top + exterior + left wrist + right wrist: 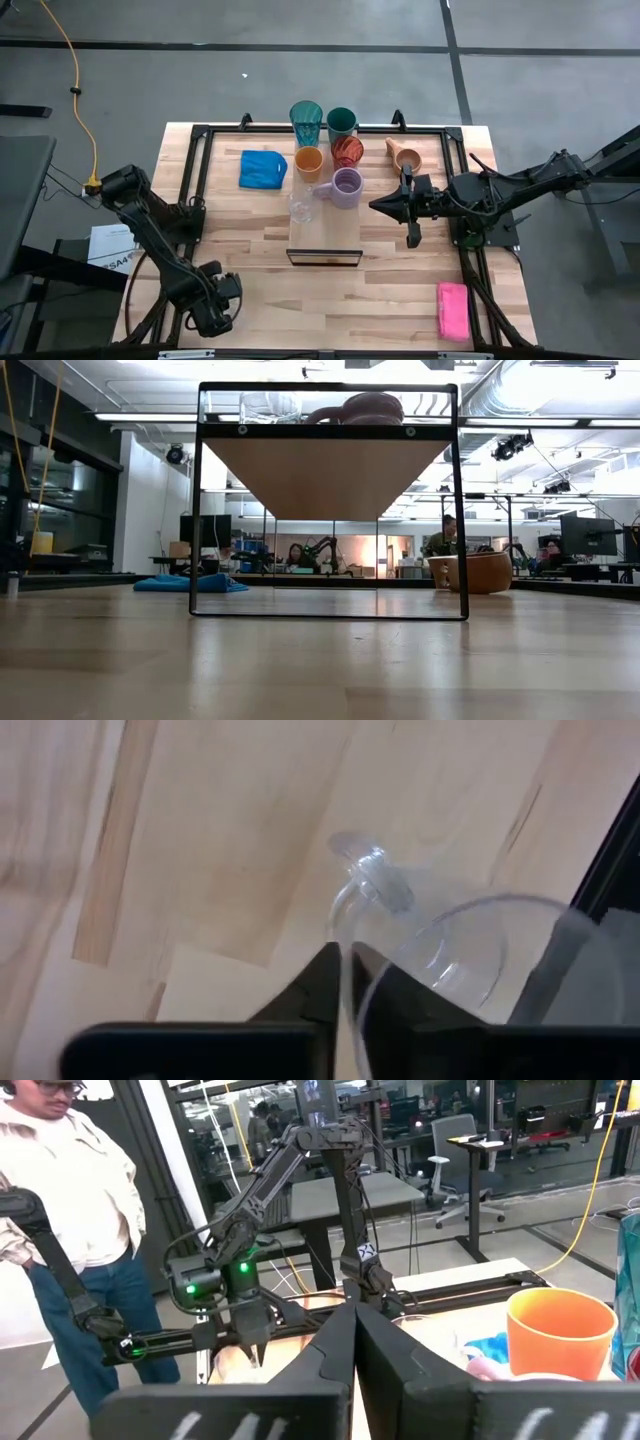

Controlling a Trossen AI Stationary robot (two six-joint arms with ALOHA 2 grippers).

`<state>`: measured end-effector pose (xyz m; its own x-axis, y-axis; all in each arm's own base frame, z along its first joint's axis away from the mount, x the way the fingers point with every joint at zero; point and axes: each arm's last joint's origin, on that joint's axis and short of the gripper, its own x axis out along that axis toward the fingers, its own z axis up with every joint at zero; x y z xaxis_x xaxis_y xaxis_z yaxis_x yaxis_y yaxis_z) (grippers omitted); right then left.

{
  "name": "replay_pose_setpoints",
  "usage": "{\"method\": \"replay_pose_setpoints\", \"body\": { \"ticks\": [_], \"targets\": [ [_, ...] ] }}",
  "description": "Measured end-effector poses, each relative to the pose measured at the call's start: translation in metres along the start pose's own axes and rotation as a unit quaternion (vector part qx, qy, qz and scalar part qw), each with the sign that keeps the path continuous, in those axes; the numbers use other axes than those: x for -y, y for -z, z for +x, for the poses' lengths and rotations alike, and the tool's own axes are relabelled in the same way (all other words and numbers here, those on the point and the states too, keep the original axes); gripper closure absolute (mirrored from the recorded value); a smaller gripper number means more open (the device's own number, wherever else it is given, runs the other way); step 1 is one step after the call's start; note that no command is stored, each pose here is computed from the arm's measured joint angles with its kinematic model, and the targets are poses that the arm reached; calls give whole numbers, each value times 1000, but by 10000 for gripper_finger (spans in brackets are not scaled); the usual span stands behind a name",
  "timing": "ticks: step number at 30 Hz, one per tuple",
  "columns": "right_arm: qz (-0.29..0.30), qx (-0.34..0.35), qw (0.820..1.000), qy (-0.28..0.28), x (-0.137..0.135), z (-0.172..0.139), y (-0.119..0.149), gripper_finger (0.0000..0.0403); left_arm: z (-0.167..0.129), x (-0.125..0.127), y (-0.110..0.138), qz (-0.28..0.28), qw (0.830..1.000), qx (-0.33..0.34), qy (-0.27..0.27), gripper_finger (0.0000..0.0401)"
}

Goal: Stack small to large cups/mugs on shelf
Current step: Put the transparent mug on the shelf

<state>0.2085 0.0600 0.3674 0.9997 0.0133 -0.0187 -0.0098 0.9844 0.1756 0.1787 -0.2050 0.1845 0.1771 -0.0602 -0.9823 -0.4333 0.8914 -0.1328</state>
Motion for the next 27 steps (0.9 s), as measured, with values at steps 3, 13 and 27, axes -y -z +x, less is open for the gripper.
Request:
{"method": "replay_pose_setpoints", "body": {
  "ticks": [3, 13, 27],
  "targets": [
    [0, 0, 1000, 0, 0, 0, 0, 402, -4, -1, 0, -1, 1000, 5, 6, 389],
    [0, -1, 1000, 0, 0, 0, 0, 402, -85, -30, -11, -35, 982, 108, 153, 399],
    [5, -2, 1000, 0, 0, 0, 0, 402, -171, -88, -107, -1, 841, 484, 241, 401]
  ]
}}
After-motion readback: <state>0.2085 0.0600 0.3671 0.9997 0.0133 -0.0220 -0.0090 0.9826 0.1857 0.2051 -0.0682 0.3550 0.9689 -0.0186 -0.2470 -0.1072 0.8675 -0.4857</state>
